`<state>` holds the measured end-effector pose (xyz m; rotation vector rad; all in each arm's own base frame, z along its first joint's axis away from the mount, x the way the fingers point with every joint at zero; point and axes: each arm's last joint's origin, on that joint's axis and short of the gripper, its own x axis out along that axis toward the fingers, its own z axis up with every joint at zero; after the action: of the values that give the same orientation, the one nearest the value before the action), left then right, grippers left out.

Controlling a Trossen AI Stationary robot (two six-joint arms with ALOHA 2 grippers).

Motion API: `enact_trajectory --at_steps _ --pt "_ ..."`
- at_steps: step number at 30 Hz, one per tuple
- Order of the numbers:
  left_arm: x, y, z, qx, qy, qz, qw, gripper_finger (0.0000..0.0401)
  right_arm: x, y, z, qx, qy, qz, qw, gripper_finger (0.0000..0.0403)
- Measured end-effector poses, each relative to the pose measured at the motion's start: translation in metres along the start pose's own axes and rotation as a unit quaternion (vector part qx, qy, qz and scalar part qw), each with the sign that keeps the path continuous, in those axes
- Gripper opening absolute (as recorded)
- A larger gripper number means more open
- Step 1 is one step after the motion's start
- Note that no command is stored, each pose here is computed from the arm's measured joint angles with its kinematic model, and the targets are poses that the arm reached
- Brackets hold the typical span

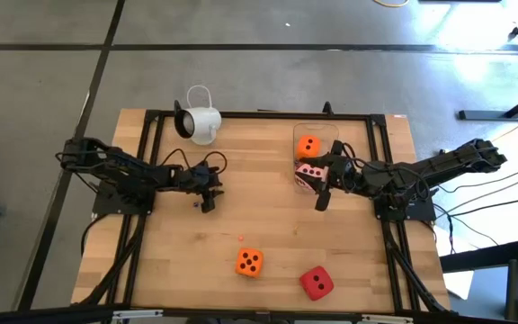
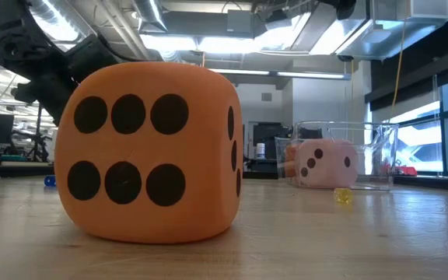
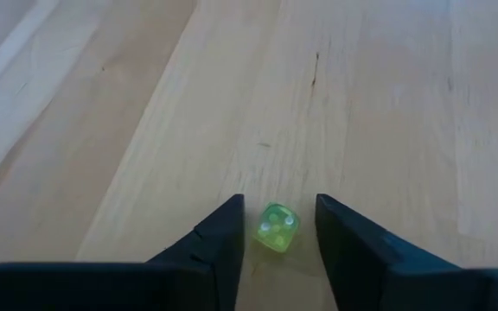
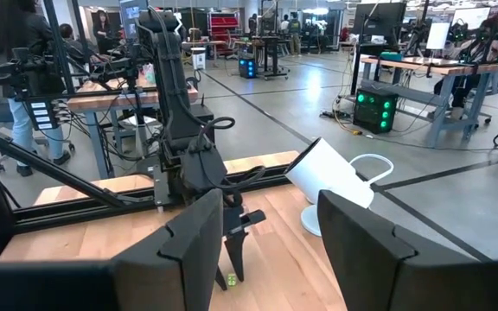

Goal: Pick & Place Dice
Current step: Put the small green die into the transparent bin

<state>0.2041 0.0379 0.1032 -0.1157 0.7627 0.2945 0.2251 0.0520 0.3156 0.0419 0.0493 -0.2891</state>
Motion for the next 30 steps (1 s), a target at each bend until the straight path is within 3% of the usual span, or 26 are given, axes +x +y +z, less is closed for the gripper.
enact_trajectory --at_steps 14,30 --pt "-0.001 0.000 0.002 -0.004 -0.008 -0.002 1.000 0.0028 0.000 0.000 0.000 0.000 0.000 0.000 1.000 0.0190" --pt "-0.035 -0.001 0.041 -0.012 -0.146 -0.021 0.989 0.0028 0.000 0.000 0.000 0.013 0.000 -0.002 1.000 0.0190"
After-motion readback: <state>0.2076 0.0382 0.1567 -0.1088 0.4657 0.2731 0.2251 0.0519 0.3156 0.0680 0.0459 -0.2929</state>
